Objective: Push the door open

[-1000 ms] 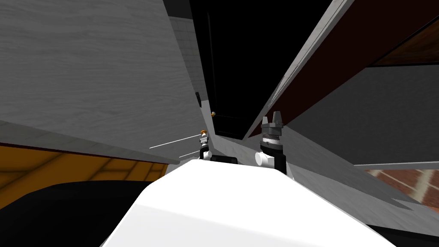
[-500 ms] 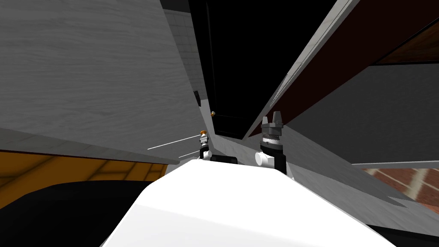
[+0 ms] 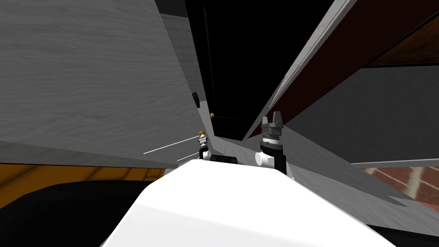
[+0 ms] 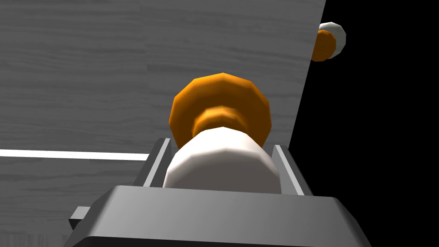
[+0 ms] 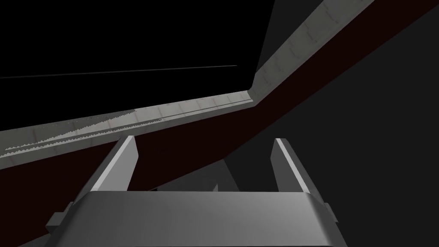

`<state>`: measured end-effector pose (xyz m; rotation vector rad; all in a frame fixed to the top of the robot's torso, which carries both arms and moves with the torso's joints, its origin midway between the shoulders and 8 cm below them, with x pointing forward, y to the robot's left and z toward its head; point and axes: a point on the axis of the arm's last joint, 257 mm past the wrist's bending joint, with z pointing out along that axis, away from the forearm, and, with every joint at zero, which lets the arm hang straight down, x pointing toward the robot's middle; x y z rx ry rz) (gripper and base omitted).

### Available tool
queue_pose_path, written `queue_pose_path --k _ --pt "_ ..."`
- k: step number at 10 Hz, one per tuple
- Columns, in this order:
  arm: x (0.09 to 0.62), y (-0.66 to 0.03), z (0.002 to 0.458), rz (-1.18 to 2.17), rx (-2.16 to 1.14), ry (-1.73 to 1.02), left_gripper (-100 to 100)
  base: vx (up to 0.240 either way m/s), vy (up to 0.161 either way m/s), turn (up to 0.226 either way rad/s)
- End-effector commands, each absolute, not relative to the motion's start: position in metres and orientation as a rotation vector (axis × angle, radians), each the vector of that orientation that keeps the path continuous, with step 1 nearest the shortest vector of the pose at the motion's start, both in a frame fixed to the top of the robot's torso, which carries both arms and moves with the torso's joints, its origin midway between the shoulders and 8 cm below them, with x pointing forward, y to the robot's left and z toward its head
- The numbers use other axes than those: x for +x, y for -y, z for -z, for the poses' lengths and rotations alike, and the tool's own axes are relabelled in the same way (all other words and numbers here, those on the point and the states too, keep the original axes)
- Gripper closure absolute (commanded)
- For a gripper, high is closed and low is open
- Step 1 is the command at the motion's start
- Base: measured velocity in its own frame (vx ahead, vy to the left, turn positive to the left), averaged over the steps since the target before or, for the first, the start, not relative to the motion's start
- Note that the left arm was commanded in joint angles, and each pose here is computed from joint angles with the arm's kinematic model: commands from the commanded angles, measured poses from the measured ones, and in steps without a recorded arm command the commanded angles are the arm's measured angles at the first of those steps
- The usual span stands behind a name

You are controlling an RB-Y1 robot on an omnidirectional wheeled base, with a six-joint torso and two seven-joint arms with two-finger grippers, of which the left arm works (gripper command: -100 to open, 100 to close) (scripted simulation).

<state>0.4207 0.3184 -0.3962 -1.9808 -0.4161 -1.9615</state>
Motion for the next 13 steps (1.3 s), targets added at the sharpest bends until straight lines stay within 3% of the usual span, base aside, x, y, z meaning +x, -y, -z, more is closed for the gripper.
queue_pose_path --k 1,13 --pt "0.423 -0.342 0.383 1.959 -1.910 0.453 100 0.196 0.038 -0.087" --pt "0.400 -0.412 0.374 1.830 -1.740 0.629 100 0.100 0.051 -0.061"
